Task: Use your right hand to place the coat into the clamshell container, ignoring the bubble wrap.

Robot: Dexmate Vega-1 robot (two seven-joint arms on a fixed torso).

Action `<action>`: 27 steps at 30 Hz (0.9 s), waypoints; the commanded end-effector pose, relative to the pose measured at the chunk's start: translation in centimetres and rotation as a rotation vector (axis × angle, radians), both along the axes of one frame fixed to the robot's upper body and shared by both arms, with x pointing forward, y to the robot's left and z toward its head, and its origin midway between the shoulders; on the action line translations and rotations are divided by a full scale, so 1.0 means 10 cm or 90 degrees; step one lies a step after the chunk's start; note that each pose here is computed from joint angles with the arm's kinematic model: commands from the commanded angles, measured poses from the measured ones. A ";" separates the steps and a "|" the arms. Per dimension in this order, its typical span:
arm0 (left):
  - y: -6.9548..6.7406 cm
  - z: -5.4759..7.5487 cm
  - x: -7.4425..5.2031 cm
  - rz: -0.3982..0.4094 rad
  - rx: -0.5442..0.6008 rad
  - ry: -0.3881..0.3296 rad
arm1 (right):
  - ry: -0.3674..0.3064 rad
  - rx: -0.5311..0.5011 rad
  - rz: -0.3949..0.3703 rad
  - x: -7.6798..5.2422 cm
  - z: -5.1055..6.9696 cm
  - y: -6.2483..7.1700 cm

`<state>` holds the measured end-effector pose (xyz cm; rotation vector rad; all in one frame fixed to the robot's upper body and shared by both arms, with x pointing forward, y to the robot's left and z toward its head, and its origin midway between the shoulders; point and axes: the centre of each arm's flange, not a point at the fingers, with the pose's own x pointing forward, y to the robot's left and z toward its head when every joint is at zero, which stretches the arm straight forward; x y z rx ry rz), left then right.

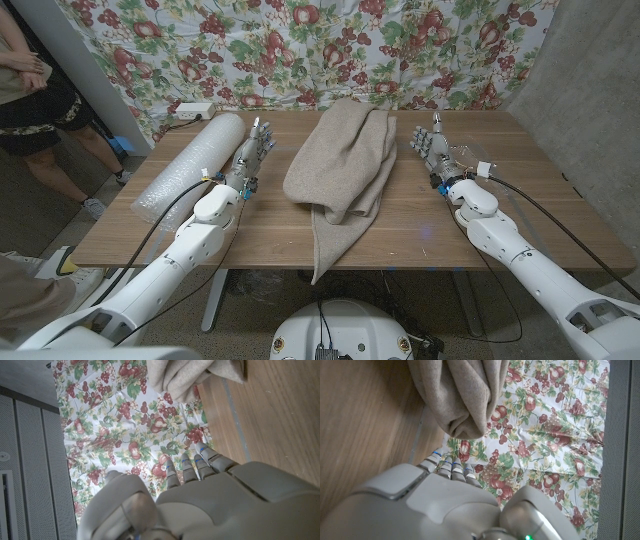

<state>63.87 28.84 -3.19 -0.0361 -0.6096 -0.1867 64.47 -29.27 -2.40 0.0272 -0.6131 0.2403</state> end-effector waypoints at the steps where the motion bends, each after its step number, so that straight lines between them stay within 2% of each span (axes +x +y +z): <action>1: 0.03 -0.01 -0.05 0.003 -0.002 -0.005 | 0.021 -0.024 0.006 -0.03 -0.03 0.05; 17: 0.02 -0.01 -0.06 -0.001 -0.002 -0.007 | 0.039 -0.048 0.039 -0.05 0.02 0.10; 23: 0.04 0.04 -0.01 -0.005 0.006 -0.009 | 0.043 -0.068 0.045 -0.08 0.06 0.11; 27: 0.06 0.08 0.01 -0.007 0.010 -0.014 | 0.049 -0.068 0.041 -0.09 0.05 0.12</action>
